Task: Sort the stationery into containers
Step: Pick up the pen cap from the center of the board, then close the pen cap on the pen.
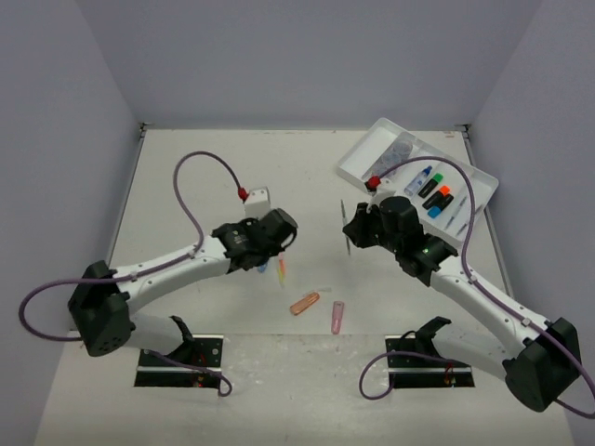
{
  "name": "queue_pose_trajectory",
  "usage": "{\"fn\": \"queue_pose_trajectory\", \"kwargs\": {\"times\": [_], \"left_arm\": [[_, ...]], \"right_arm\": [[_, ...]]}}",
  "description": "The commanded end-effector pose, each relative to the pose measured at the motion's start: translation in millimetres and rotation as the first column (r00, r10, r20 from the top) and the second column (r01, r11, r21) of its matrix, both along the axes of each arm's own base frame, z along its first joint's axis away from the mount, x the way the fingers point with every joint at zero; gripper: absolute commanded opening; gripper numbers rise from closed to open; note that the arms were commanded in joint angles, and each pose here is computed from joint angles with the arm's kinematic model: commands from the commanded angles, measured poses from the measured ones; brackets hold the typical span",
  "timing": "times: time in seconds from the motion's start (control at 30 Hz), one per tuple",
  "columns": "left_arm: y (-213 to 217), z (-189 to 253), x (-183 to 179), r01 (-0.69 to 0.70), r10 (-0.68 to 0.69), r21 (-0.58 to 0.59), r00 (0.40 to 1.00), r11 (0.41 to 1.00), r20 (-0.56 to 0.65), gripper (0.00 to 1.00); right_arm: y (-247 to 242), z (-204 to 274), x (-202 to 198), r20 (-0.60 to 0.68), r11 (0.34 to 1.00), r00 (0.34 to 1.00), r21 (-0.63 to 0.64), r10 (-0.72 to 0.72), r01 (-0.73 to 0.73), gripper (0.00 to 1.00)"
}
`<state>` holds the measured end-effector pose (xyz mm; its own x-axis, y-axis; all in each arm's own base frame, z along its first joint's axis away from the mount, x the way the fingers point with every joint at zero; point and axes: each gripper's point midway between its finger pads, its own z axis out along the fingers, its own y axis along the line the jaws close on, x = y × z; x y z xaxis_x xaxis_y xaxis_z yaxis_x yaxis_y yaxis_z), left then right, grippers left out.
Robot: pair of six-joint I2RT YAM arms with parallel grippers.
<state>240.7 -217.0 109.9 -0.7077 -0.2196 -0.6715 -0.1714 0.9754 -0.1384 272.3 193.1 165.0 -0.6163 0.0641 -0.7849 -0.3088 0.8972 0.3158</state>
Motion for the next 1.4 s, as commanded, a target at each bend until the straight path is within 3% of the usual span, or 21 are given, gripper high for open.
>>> {"fn": "queue_pose_trajectory", "kwargs": {"times": [0.0, 0.1, 0.13, 0.17, 0.23, 0.27, 0.3, 0.33, 0.37, 0.43, 0.53, 0.67, 1.0, 1.37], "left_arm": [[-11.4, 146.6, 63.3, 0.236, -0.152, -0.178, 0.907, 0.955, 0.392, 0.0], [-19.4, 225.1, 54.0, 0.429, -0.251, -0.173, 0.76, 0.887, 0.6, 0.0], [-18.3, 237.7, 50.8, 0.446, -0.256, -0.168, 0.74, 0.879, 0.622, 0.0], [-15.8, 247.8, 47.9, 0.449, -0.248, -0.174, 0.731, 0.876, 0.636, 0.0], [-19.6, 264.7, 30.1, 0.523, -0.267, -0.213, 0.693, 0.825, 0.669, 0.0], [-20.0, 274.1, 17.7, 0.569, -0.274, -0.229, 0.662, 0.79, 0.698, 0.0], [-20.9, 281.1, 8.6, 0.606, -0.267, -0.244, 0.627, 0.757, 0.732, 0.0], [-22.7, 301.8, -5.1, 0.672, -0.224, -0.258, 0.542, 0.694, 0.81, 0.0], [-24.9, 297.0, -20.6, 0.728, -0.236, -0.249, 0.493, 0.639, 0.837, 0.0], [-25.1, 300.9, -39.1, 0.787, -0.202, -0.255, 0.429, 0.562, 0.88, 0.0], [-30.8, 294.1, -53.1, 0.834, -0.217, -0.249, 0.394, 0.493, 0.893, 0.0], [-41.5, 288.5, -62.2, 0.874, -0.251, -0.237, 0.365, 0.424, 0.897, 0.0], [-43.2, 288.0, -66.8, 0.894, -0.203, -0.233, 0.327, 0.382, 0.923, 0.0], [-44.3, 289.6, -65.8, 0.897, -0.188, -0.234, 0.321, 0.376, 0.928, 0.0]], "right_arm": [[66.5, 73.7, -46.3, 0.284, 0.841, 0.867, 0.252, 0.409, -0.479, 0.0], [79.7, 85.3, -69.9, 0.328, 0.738, 0.795, 0.308, 0.51, -0.601, 0.0], [85.5, 87.4, -81.6, 0.329, 0.682, 0.757, 0.329, 0.565, -0.653, 0.0], [87.0, 91.1, -82.8, 0.339, 0.67, 0.751, 0.342, 0.566, -0.659, 0.0], [99.6, 106.9, -108.8, 0.399, 0.532, 0.654, 0.381, 0.643, -0.756, 0.0], [105.3, 111.5, -116.1, 0.42, 0.507, 0.632, 0.38, 0.651, -0.774, 0.0], [109.9, 112.5, -118.4, 0.426, 0.509, 0.632, 0.376, 0.647, -0.774, 0.0], [116.9, 113.6, -119.8, 0.43, 0.526, 0.644, 0.371, 0.633, -0.765, 0.0], [123.4, 115.6, -124.6, 0.434, 0.528, 0.644, 0.369, 0.63, -0.765, 0.0], [128.3, 121.0, -114.5, 0.443, 0.588, 0.706, 0.393, 0.553, -0.707, 0.0], [124.2, 119.9, -104.5, 0.439, 0.651, 0.77, 0.421, 0.463, -0.631, 0.0], [117.9, 130.1, -102.5, 0.453, 0.688, 0.794, 0.421, 0.406, -0.592, 0.0], [117.1, 133.8, -118.1, 0.459, 0.679, 0.786, 0.419, 0.414, -0.602, 0.0], [119.2, 146.2, -132.5, 0.494, 0.649, 0.771, 0.439, 0.403, -0.621, 0.0]]}}
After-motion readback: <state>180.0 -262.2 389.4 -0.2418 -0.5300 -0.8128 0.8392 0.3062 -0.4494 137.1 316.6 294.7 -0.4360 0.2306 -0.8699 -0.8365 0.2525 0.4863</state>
